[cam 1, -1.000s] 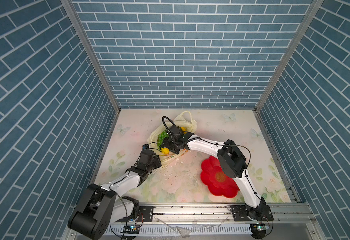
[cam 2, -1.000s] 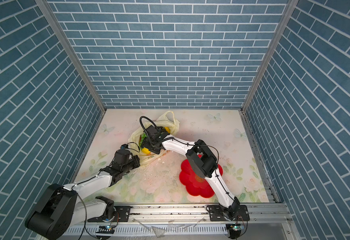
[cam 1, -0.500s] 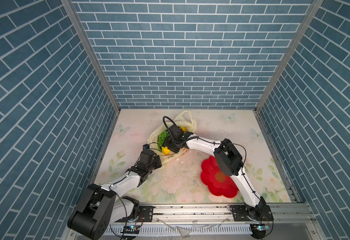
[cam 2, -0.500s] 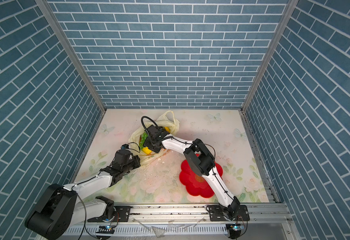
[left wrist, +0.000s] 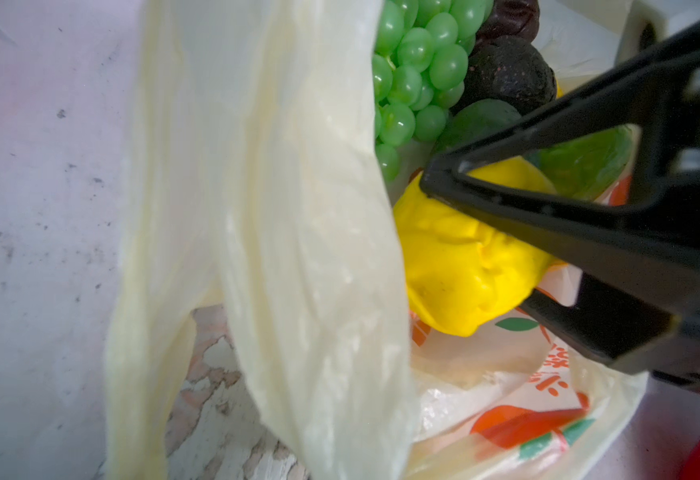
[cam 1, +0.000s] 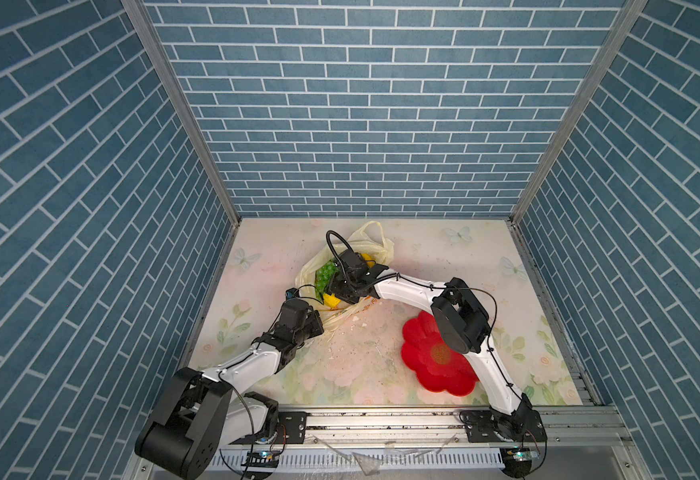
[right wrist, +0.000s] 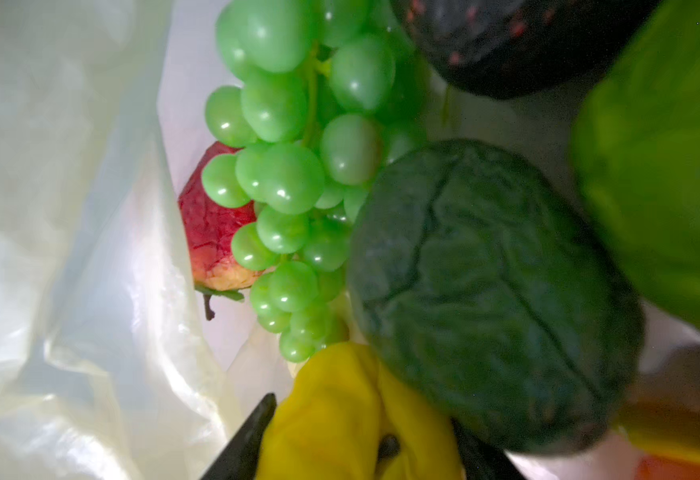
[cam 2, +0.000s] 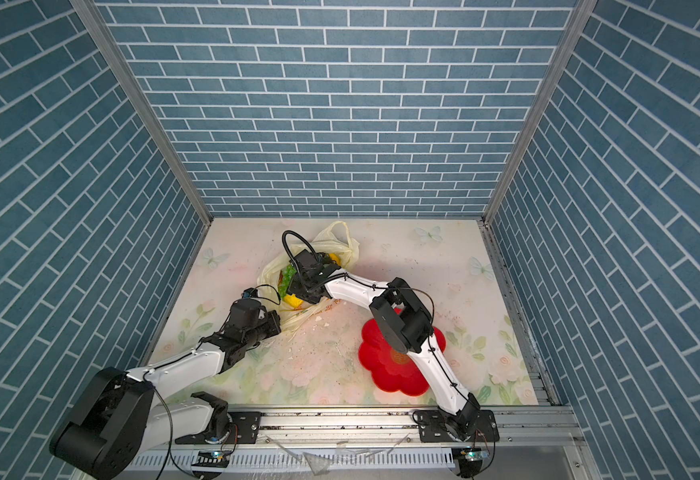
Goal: Take the fake fruits out of the plastic bag
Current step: 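Lift the yellow lemon out and carry it over the red plate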
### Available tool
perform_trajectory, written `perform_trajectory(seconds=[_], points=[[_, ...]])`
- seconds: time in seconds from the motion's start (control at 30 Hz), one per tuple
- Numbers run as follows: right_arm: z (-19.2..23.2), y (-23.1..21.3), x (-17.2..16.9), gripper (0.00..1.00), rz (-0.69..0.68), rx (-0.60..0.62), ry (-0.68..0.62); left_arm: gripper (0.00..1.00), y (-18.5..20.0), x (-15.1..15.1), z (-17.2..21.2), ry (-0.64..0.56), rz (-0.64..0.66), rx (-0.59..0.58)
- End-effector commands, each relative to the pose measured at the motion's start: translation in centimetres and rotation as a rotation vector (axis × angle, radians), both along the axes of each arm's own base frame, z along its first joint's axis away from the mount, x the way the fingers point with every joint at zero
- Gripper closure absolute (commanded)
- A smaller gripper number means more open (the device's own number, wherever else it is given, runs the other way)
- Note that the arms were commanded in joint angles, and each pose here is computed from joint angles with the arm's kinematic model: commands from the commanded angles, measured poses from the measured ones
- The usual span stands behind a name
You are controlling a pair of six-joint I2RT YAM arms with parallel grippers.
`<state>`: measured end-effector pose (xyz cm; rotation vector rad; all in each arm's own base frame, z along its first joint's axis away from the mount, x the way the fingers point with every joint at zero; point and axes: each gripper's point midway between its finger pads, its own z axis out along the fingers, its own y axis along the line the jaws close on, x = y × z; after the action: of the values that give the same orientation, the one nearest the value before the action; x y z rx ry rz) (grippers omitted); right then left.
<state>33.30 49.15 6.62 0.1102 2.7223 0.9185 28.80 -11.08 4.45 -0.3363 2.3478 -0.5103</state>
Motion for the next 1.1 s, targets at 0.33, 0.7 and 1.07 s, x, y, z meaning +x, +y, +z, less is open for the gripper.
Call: perform_trajectory(seconds=[0.33,0.7,1.07], points=[[9.9,-8.9,-2.1,0.41,0.062,-0.217,-0.452,0.97,0.0,0.0,0.0,-0.002,-0.004,0.015],[8.4,-22.6,-8.6,0.42,0.025,-0.559,-0.579,0.97,0.1,0.2,0.1,-0.004,-0.005,0.030],[5.4,-30.7,-11.0,0.43,-0.003,-0.699,-0.695,0.96,0.4,0.2,0.1,-0.005,-0.003,0.050]])
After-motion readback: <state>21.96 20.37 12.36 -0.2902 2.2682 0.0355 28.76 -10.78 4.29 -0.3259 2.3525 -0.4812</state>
